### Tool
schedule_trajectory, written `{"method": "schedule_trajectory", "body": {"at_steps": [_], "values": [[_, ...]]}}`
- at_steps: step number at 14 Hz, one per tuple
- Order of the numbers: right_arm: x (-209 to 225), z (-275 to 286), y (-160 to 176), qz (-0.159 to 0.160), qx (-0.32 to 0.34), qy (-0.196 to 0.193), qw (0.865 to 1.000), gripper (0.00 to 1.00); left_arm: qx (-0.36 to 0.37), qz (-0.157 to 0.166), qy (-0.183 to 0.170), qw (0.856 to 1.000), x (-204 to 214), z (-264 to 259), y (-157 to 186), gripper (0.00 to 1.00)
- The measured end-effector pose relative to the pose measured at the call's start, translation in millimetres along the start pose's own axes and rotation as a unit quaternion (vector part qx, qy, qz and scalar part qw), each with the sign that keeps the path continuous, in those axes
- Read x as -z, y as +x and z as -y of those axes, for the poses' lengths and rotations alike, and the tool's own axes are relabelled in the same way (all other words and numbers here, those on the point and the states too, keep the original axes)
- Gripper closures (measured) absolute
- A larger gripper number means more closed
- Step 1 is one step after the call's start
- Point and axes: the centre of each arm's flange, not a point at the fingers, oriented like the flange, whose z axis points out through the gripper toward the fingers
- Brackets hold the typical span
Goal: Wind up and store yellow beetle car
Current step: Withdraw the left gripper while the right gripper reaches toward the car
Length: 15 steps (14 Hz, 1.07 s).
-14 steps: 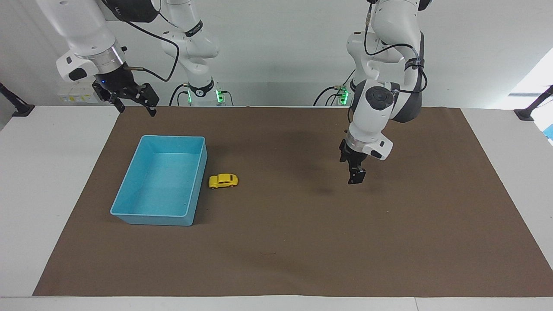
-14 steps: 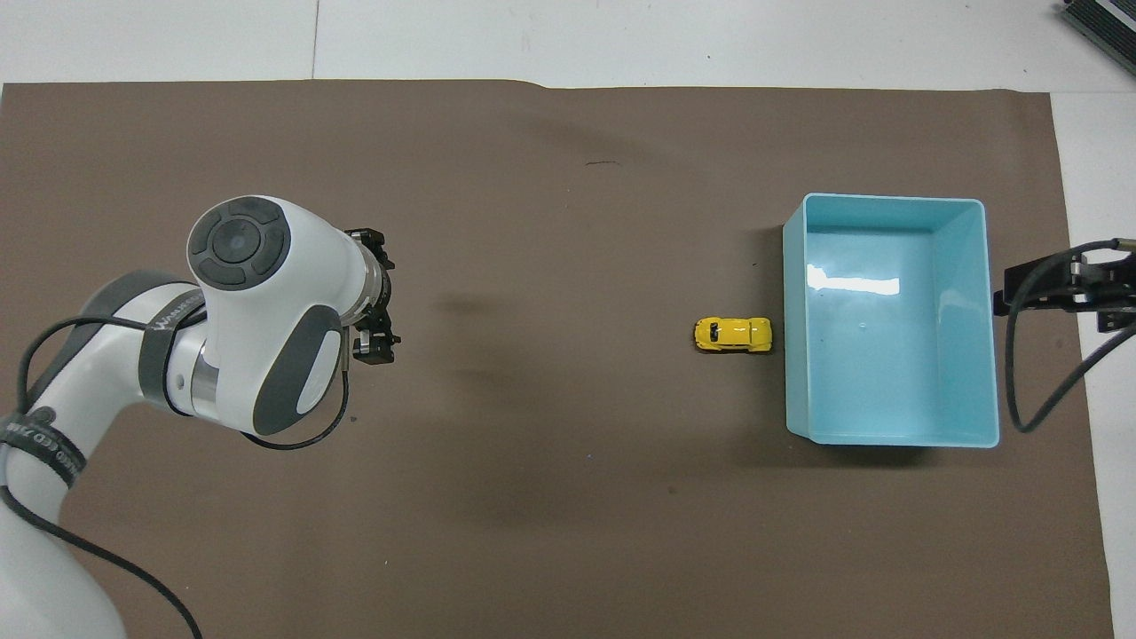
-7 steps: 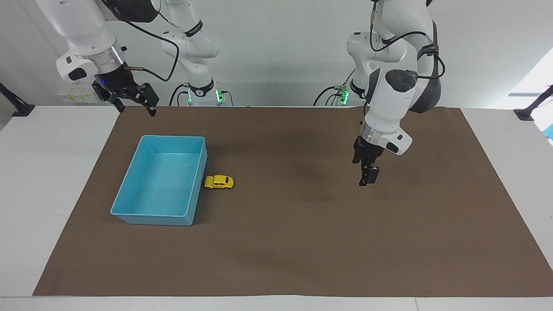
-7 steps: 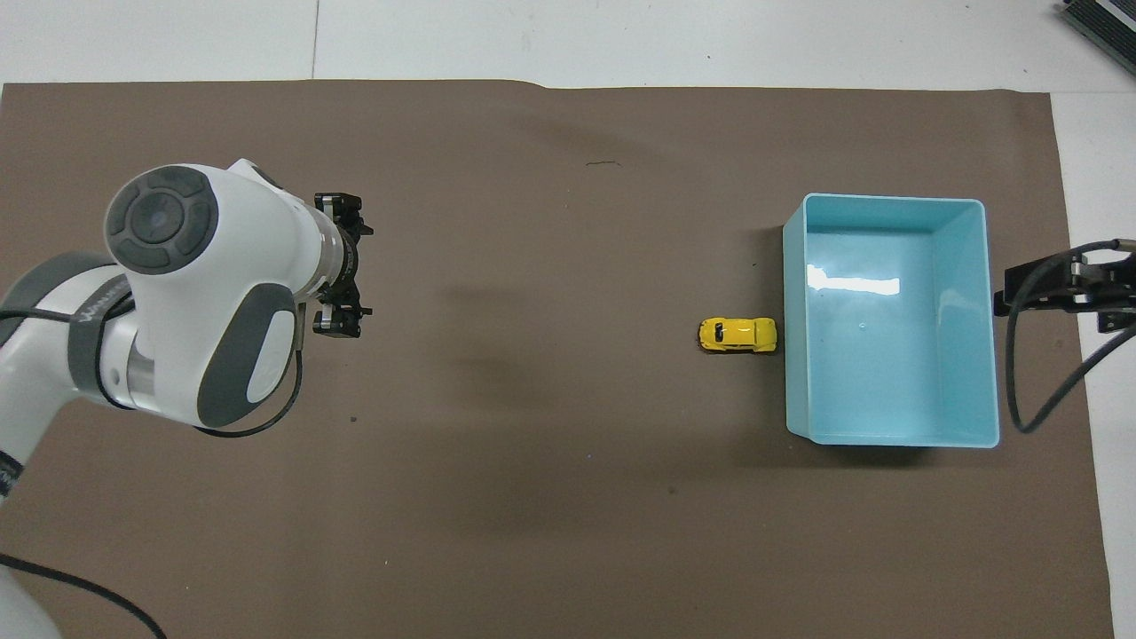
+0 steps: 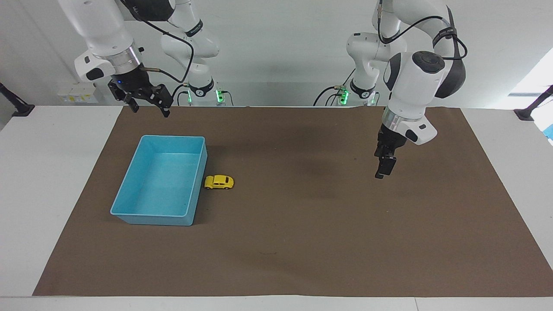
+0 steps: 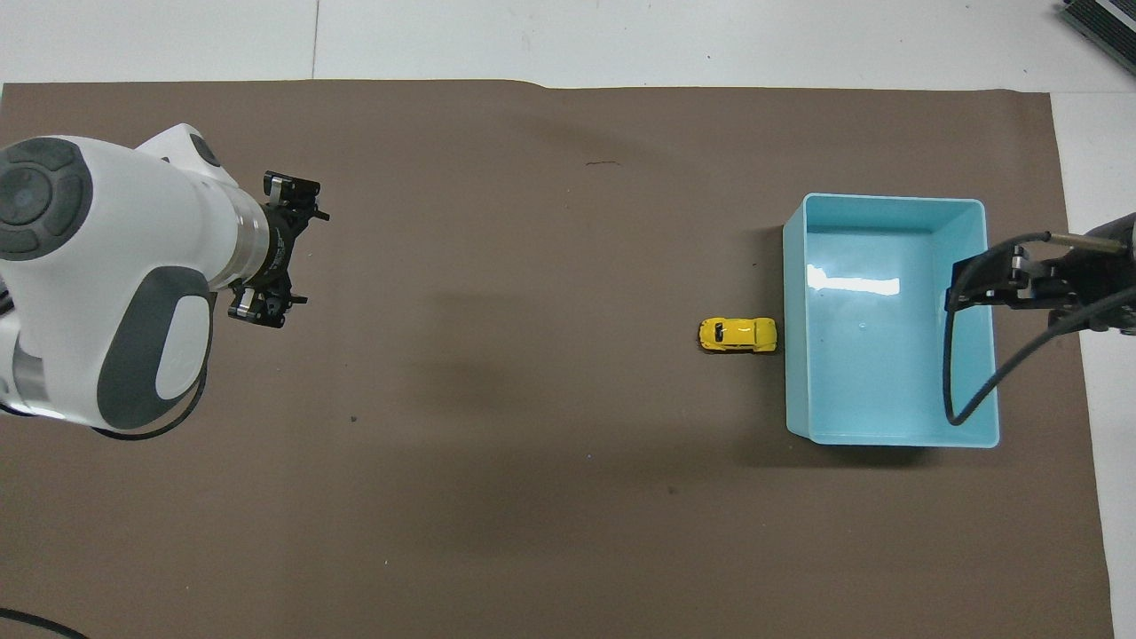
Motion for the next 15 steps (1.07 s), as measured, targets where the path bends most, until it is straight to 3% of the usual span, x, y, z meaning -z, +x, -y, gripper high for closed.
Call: {"method": "schedule_trajectory", "body": {"at_steps": [3,6,8,11,15], "values": [[-4.2,23.4,-3.4,-0.003,-0.075,0.001,0.997,0.0,-0.11,-0.002,-0.001,0.994,4.7,1.7,11.5,0.0],[-16.3,37.4,1.7,-0.001,-0.166,0.001,0.986,0.0,-0.208,-0.003,0.005,0.978,12.0,7.2,30.2,0.0],[-25.0,46.7,6.2,-0.003,-0.22,0.003,0.975,0.0,-0.282,0.001,0.015,0.959,17.0,13.3,37.5,0.0],[-37.8,68.1,5.4,-0.01,-0.298,0.01,0.954,0.0,-0.394,0.009,0.026,0.919,23.9,21.2,48.1,0.0],[-59.7,92.7,1.6,-0.02,-0.406,0.023,0.913,0.0,-0.473,0.019,0.038,0.88,35.0,35.6,73.4,0.0]]}}
